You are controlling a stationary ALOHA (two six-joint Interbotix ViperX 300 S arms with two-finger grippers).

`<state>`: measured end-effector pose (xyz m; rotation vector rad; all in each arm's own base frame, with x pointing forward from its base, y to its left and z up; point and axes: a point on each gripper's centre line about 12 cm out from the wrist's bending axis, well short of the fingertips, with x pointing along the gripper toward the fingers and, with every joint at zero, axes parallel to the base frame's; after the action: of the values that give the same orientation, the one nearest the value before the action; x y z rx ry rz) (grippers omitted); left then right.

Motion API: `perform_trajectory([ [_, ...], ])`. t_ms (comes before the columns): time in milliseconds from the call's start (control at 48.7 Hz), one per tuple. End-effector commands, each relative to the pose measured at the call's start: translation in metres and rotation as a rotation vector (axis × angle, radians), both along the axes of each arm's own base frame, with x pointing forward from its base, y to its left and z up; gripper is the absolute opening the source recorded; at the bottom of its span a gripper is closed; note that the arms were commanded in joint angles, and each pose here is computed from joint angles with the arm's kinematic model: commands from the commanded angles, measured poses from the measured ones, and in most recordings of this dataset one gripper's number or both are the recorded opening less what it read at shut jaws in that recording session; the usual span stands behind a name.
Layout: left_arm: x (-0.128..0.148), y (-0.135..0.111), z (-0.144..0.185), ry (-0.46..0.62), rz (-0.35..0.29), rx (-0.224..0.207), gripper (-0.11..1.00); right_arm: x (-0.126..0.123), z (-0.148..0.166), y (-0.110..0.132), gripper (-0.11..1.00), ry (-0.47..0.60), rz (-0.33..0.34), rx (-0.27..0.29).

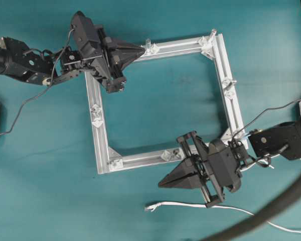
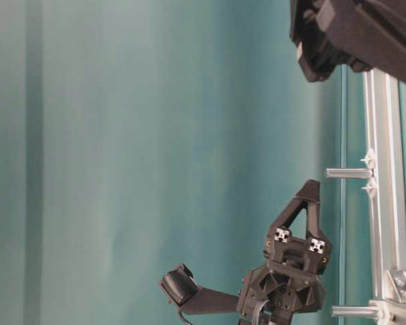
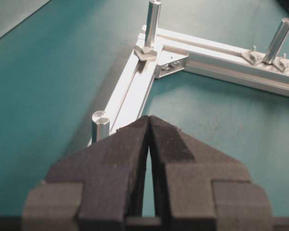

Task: Move the cable alternately left and right between 8 pins so it hooks onto each one.
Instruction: 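Move the left gripper aside and lower the right gripper to the white cable connector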

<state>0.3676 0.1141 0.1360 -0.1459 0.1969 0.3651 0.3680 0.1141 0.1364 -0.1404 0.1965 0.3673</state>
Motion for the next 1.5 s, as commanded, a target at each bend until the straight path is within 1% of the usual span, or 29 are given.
perform_trajectory([
  [0,0.002,-0.005,0.023,-0.027,-0.046,0.052,-0.01,0.003,0.011,0.003,0.0,-0.026,0.003,0.018],
  [103,-0.004,-0.008,0.029,0.004,-0.051,0.041,0.0,0.005,0.011,0.003,0.0,0.016,-0.004,0.008],
  [164,-0.007,-0.009,0.035,0.008,-0.05,0.029,0.0,0.007,0.016,0.005,0.0,0.049,-0.003,-0.008],
  [267,-0.012,-0.012,0.054,-0.005,-0.056,0.027,0.0,0.011,0.024,0.01,0.0,0.126,0.002,-0.052],
  [390,-0.019,-0.017,0.077,-0.027,-0.065,0.029,0.0,0.017,0.03,0.019,0.0,0.241,0.012,-0.12],
  [452,-0.023,-0.02,0.085,-0.025,-0.071,0.027,0.03,0.02,0.032,0.023,0.0,0.284,0.013,-0.14],
  [514,-0.027,-0.025,0.088,-0.007,-0.082,0.017,0.1,0.022,0.035,0.027,0.0,0.325,0.013,-0.154],
  [575,-0.032,-0.032,0.089,0.017,-0.098,0.003,0.22,0.025,0.036,0.032,0.0,0.365,0.009,-0.155],
  [678,-0.04,-0.045,0.087,0.066,-0.131,-0.026,0.43,0.03,0.033,0.041,0.0,0.444,-0.009,-0.135],
  [781,-0.051,-0.059,0.083,0.1,-0.16,-0.068,0.59,0.033,0.022,0.052,0.0,0.524,-0.026,-0.113],
  [822,-0.055,-0.064,0.083,0.103,-0.171,-0.076,0.65,0.034,0.018,0.055,0.03,0.549,-0.034,-0.103],
  [884,-0.061,-0.07,0.083,0.104,-0.188,-0.077,0.74,0.035,0.012,0.061,0.13,0.579,-0.041,-0.093],
  [925,-0.066,-0.074,0.084,0.098,-0.196,-0.076,0.75,0.037,0.01,0.064,0.22,0.593,-0.046,-0.083],
  [1048,-0.085,-0.082,0.083,0.088,-0.216,-0.072,0.75,0.041,0.004,0.069,0.54,0.62,-0.061,-0.066],
  [1089,-0.093,-0.083,0.082,0.085,-0.217,-0.071,0.75,0.042,0.001,0.07,0.63,0.626,-0.063,-0.067],
  [1110,-0.096,-0.084,0.081,0.083,-0.218,-0.072,0.75,0.042,-0.002,0.07,0.65,0.63,-0.062,-0.071],
  [1151,-0.104,-0.084,0.081,0.077,-0.219,-0.071,0.75,0.044,-0.006,0.07,0.67,0.637,-0.065,-0.073],
  [1212,-0.113,-0.085,0.081,0.066,-0.22,-0.067,0.75,0.045,-0.01,0.07,0.65,0.643,-0.064,-0.082],
  [1294,-0.126,-0.087,0.082,0.046,-0.22,-0.064,0.75,0.048,-0.014,0.071,0.65,0.647,-0.063,-0.088],
  [1479,-0.154,-0.09,0.089,-0.029,-0.222,-0.048,0.74,0.055,-0.021,0.069,0.65,0.655,-0.072,-0.102],
])
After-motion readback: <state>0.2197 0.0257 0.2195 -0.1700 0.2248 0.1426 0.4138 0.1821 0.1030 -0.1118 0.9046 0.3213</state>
